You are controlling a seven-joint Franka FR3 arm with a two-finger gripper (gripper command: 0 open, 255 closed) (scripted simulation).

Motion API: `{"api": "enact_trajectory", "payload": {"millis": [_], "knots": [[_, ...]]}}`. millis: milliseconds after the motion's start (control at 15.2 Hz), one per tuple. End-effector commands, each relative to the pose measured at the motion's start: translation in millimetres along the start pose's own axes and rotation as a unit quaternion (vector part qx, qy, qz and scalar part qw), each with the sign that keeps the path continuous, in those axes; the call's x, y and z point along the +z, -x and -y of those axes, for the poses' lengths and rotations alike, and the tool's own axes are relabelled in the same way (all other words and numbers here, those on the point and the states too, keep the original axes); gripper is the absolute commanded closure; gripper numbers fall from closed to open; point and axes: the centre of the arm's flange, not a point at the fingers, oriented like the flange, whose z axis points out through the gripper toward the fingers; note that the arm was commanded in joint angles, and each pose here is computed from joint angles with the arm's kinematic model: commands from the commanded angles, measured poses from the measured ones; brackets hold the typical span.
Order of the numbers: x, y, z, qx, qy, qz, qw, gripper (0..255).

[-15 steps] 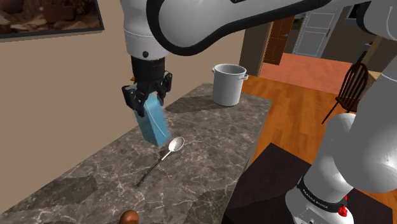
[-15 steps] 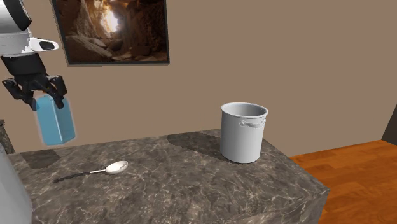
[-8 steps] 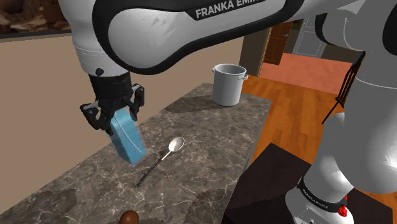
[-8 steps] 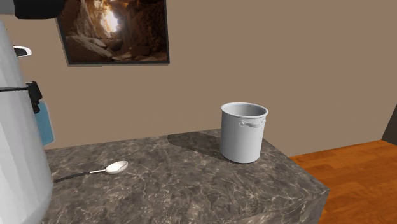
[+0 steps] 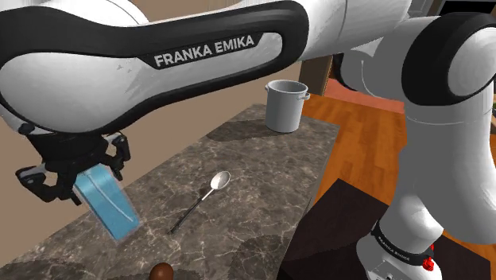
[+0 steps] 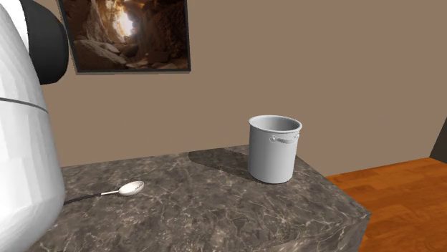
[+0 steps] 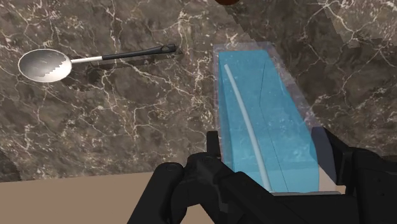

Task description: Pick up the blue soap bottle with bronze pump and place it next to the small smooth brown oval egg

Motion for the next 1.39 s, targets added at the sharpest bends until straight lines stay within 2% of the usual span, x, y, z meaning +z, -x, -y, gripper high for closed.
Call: {"api": "enact_trajectory", "payload": {"millis": [0, 198, 1320], "knots": [[3.8, -4.3, 23.1, 0.001, 0.0, 0.0, 1.0, 255], [10.5, -10.0, 56.5, 0.001, 0.0, 0.0, 1.0, 255], [98.8, 5.4, 60.0, 0.001, 0.0, 0.0, 1.0, 255]]}}
